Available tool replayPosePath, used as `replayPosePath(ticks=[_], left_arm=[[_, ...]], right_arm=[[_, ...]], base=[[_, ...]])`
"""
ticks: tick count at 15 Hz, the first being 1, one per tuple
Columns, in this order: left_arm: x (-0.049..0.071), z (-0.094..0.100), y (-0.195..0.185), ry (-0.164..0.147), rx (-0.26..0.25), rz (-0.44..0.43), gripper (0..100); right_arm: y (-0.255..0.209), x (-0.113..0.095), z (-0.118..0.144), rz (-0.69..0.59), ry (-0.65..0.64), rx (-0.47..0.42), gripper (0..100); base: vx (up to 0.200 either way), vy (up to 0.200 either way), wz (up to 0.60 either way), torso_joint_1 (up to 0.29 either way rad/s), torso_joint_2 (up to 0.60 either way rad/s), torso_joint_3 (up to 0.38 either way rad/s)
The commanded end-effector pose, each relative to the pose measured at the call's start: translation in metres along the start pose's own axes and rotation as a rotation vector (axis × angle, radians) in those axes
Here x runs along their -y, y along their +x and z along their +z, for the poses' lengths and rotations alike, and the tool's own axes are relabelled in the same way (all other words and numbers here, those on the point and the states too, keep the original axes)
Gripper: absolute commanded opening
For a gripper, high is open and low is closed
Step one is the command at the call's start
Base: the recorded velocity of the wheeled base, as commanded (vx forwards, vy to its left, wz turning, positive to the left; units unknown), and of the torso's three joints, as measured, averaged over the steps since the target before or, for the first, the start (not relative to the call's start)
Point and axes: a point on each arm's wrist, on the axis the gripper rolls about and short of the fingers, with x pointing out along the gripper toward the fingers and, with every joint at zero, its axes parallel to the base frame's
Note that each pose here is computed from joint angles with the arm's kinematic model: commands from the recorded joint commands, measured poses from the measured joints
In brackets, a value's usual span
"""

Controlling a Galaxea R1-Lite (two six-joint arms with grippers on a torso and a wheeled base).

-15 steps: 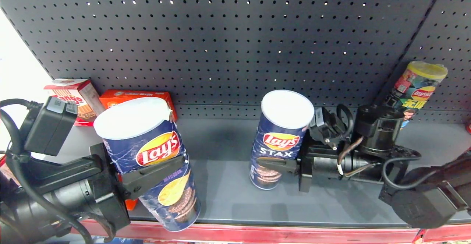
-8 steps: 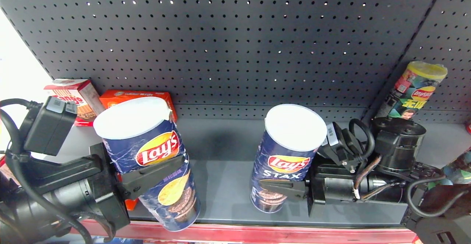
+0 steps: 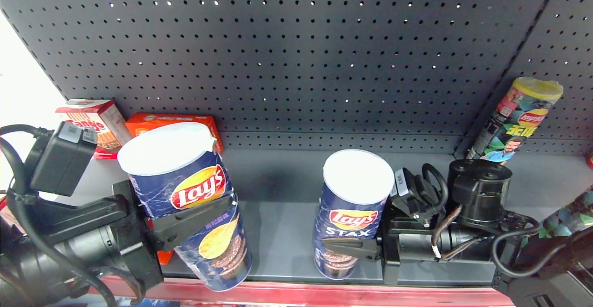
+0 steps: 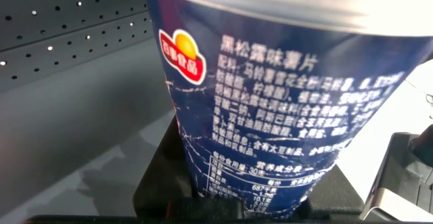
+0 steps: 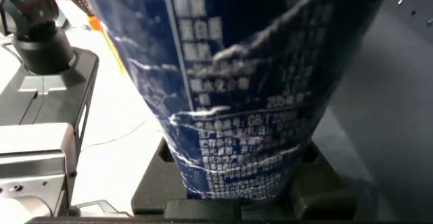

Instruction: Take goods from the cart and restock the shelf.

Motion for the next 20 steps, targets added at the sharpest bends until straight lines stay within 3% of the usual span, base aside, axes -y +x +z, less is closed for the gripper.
replayPosePath(ticks=[1,3,4,13,20], left_arm=[[0.0,0.0,0.0,-0.001,-0.001,0.0,0],[0.0,0.0,0.0,-0.001,-0.001,0.0,0],[0.0,0.0,0.0,-0.001,-0.001,-0.002,0],[0.0,0.0,0.0,0.001,-0.001,-0.002,0],[0.001,-0.003,-0.001,-0.002,-0.007,-0.006,0]], right_arm=[[0.002,0.0,-0.006,0.005,0.015,-0.016,0],[0.002,-0.001,-0.009,0.006,0.021,-0.024,0],[0.001,-0.001,-0.009,0.002,0.023,-0.027,100],[-0.006,-0.003,0.003,-0.018,-0.008,0.0,100],[-0.014,-0.012,-0.009,-0.042,0.028,-0.049,100]], base=[[0.0,0.0,0.0,0.0,0.0,0.0],[0.0,0.0,0.0,0.0,0.0,0.0],[0.0,0.0,0.0,0.0,0.0,0.0],[0.0,0.0,0.0,0.0,0.0,0.0],[0.0,0.0,0.0,0.0,0.0,0.0]])
